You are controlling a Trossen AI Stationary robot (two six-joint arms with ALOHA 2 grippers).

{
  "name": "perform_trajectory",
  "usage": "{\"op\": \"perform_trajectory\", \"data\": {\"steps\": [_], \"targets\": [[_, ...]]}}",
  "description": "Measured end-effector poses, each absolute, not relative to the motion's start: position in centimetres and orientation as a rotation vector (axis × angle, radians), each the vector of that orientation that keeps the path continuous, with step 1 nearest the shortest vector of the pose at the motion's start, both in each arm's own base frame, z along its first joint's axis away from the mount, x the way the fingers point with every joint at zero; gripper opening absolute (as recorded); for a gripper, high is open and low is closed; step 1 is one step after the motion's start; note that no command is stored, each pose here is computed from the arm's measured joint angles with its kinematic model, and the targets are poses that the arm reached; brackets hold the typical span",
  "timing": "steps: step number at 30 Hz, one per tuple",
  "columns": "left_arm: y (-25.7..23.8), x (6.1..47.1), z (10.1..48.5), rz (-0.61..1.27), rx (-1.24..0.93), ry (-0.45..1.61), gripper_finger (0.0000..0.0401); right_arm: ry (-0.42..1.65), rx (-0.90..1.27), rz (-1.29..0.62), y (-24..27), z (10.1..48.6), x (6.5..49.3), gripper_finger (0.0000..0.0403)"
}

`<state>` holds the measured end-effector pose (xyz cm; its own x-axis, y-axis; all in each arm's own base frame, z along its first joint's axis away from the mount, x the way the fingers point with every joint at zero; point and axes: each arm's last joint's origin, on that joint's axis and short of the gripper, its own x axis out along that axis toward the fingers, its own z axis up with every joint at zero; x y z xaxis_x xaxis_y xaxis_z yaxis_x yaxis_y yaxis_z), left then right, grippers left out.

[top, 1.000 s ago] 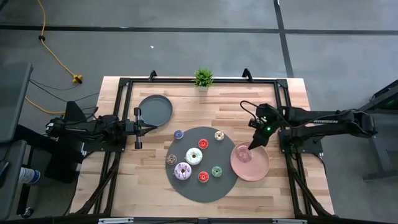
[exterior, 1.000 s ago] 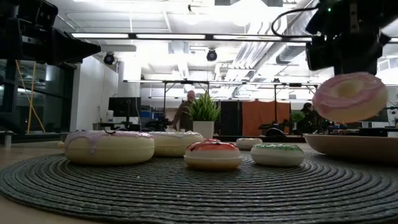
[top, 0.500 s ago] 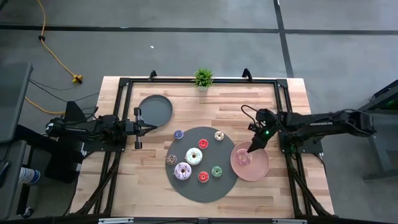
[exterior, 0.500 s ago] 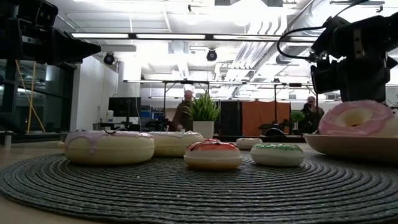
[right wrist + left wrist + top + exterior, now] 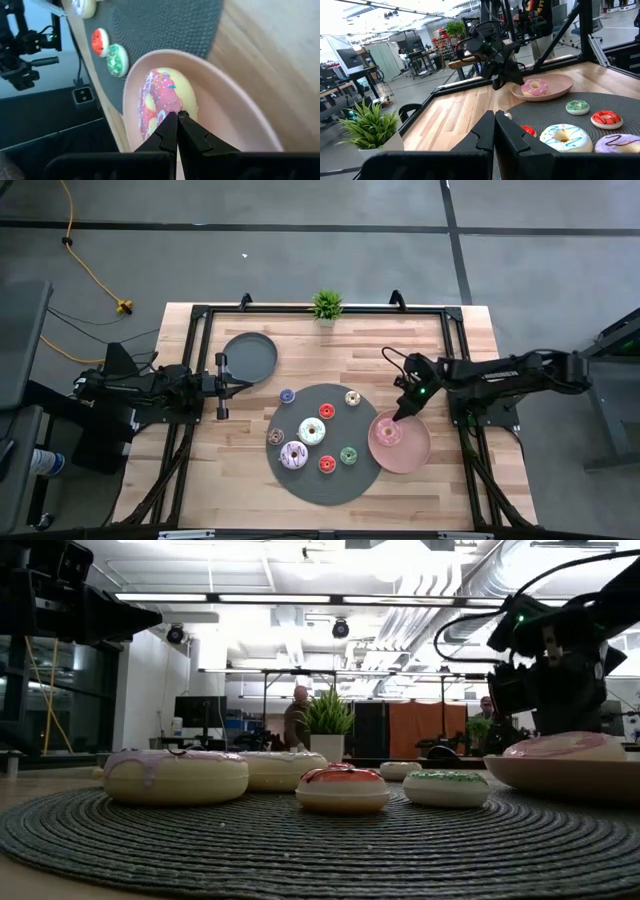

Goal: Pick & Place donuts
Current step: Put the big pink donut on the pink plate, then put the big white donut on the pink plate

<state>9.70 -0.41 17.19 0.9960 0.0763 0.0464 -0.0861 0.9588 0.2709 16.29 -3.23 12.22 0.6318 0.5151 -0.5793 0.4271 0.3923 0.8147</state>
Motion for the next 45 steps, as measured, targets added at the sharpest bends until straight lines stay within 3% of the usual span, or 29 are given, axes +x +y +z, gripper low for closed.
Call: {"op": "perform_trajectory", "data": {"steps": [17,30,45], "targets": [[-0.4,9.7,17.2,0.082,0.276,-0.035,0.0,0.917,1.188,0.061,-3.9,12.0,16.5,0.0004],[-0.4,9.7,17.2,0.082,0.276,-0.036,0.0,0.9,1.172,0.011,-4.1,12.0,16.5,0.0134],[-0.4,9.7,17.2,0.082,0.276,-0.036,0.0,0.85,1.156,0.036,-4.3,12.7,16.8,0.0168]]}}
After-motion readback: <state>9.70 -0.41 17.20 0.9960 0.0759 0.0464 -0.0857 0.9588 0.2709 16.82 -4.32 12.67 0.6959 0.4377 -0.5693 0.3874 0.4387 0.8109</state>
